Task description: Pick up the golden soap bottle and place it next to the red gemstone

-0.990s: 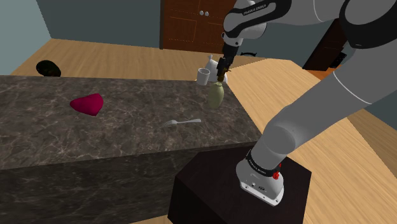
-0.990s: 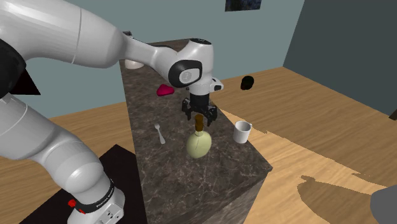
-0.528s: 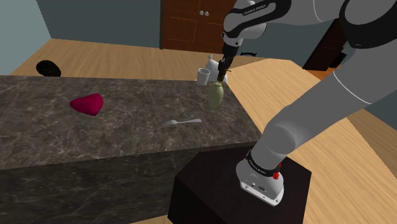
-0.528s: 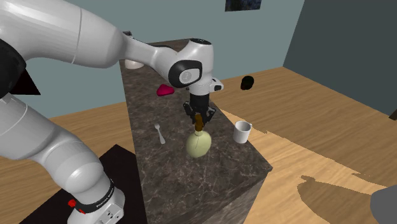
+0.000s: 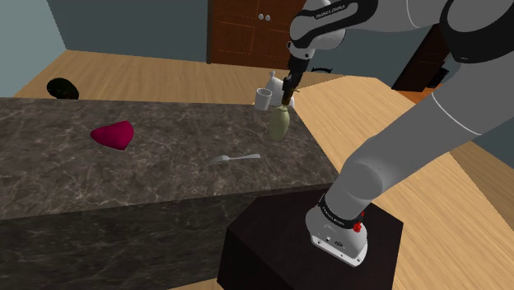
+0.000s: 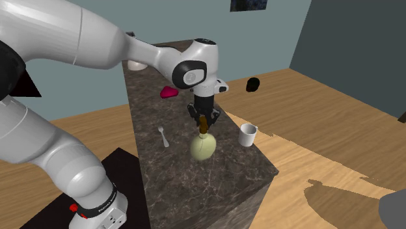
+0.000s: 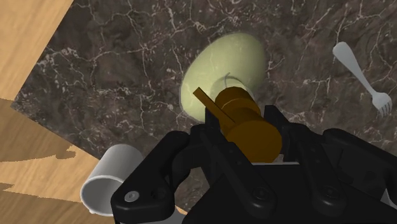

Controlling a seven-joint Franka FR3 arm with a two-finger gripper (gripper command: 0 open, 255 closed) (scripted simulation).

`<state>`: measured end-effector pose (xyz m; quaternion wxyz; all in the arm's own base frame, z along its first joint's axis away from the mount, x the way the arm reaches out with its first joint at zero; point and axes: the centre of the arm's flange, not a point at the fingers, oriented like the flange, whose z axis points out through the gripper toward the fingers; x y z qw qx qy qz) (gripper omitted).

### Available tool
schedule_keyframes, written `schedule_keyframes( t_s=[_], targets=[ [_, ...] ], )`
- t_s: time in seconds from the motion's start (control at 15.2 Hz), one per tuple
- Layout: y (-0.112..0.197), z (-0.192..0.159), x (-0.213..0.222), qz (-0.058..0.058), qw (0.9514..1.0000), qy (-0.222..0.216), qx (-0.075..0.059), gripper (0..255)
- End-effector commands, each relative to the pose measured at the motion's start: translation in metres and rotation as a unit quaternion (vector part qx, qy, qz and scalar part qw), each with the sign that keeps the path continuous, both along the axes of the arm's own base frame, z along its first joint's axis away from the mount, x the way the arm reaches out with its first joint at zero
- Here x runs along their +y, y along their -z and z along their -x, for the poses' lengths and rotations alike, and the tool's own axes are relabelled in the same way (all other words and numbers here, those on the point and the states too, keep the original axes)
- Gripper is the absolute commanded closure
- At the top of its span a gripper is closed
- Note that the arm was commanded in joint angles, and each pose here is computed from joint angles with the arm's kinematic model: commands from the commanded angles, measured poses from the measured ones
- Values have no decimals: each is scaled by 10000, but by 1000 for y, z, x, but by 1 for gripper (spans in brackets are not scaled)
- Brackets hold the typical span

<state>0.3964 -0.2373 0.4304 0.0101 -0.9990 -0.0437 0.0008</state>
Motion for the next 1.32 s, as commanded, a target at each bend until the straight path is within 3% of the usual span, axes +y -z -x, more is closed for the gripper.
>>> schedule_keyframes(
  t_s=[0.0, 1.25],
  targets=[
    [-8, 0, 0, 0, 10000, 0, -2, 255],
    [-108, 0, 0, 0, 10000, 0, -2, 255]
  ],
)
